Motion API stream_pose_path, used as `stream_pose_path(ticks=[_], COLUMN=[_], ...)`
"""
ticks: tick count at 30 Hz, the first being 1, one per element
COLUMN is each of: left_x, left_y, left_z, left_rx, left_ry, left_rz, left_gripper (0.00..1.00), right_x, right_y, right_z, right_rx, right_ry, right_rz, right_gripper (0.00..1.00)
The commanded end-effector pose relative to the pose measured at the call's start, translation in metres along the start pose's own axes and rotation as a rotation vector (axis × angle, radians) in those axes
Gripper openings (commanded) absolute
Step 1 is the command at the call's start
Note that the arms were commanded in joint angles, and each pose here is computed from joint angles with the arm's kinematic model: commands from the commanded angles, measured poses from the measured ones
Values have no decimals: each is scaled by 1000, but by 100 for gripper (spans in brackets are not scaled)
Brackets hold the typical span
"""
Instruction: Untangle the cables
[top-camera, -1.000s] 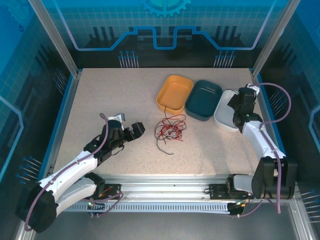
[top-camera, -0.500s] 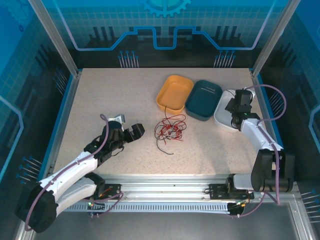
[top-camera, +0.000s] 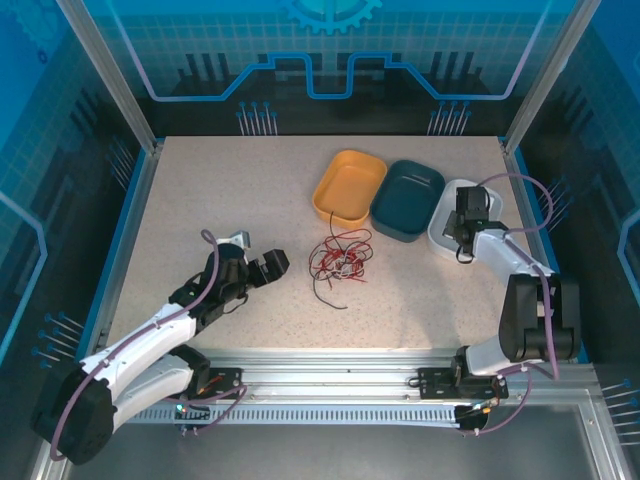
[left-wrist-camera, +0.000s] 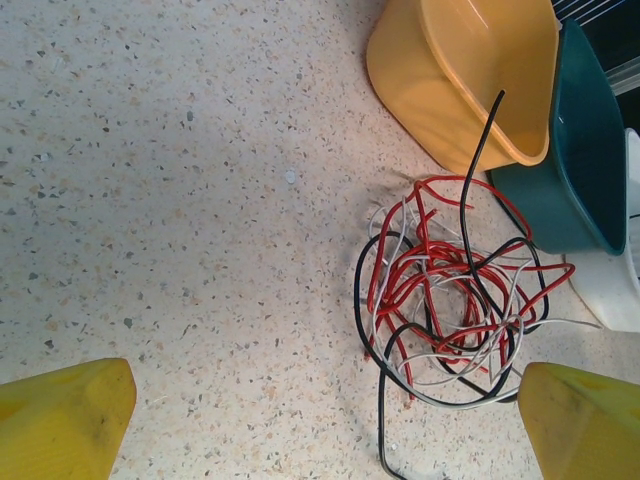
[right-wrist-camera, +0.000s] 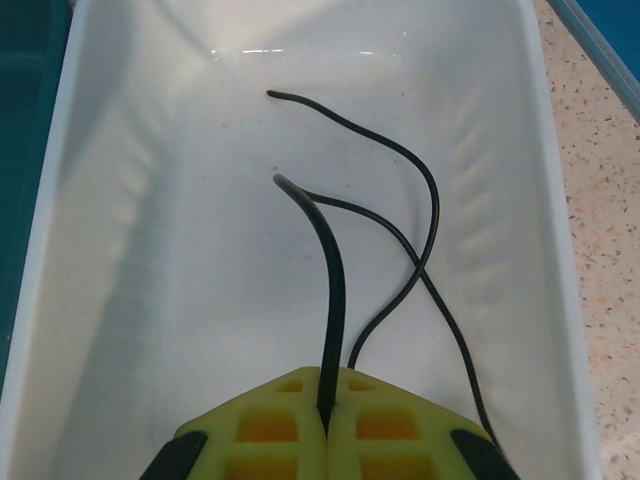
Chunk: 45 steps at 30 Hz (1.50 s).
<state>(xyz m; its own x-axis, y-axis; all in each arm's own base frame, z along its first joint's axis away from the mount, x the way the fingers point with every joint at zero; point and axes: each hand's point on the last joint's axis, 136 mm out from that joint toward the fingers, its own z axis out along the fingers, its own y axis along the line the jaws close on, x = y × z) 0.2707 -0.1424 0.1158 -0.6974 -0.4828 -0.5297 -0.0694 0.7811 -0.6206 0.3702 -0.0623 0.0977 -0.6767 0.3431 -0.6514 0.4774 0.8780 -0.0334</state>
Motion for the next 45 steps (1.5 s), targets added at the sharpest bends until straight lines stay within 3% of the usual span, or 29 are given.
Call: stream_pose_path(ticks=[1,21,27,36,41,45], left_x=[4,-1,-1,-3,-3,-3], left_y=[6,8,7,2,-2,-7], left_z=[1,-5,-5,-7,-7,-4], left_rx=[-19,-46,-48,-37,-20,0], left_ry=[2,-8,-5,-2,1,12], left_rz=[11,16,21,29,26,15], left_gripper=[99,99,99,99,99,99], right_x=[-5,-40,-39,-66,-79,-71], right_y=[-2,21,33,42,45,69], right_z=[-2,28,29,-15,-55,-93], right_rx=[47,165,152,102,16,-126], right_ry=[-5,-73,-56,-129,-165,-174], right_rz=[-78,-306,-333,-307,-264,-280], right_gripper=[0,0,21,40,42,43])
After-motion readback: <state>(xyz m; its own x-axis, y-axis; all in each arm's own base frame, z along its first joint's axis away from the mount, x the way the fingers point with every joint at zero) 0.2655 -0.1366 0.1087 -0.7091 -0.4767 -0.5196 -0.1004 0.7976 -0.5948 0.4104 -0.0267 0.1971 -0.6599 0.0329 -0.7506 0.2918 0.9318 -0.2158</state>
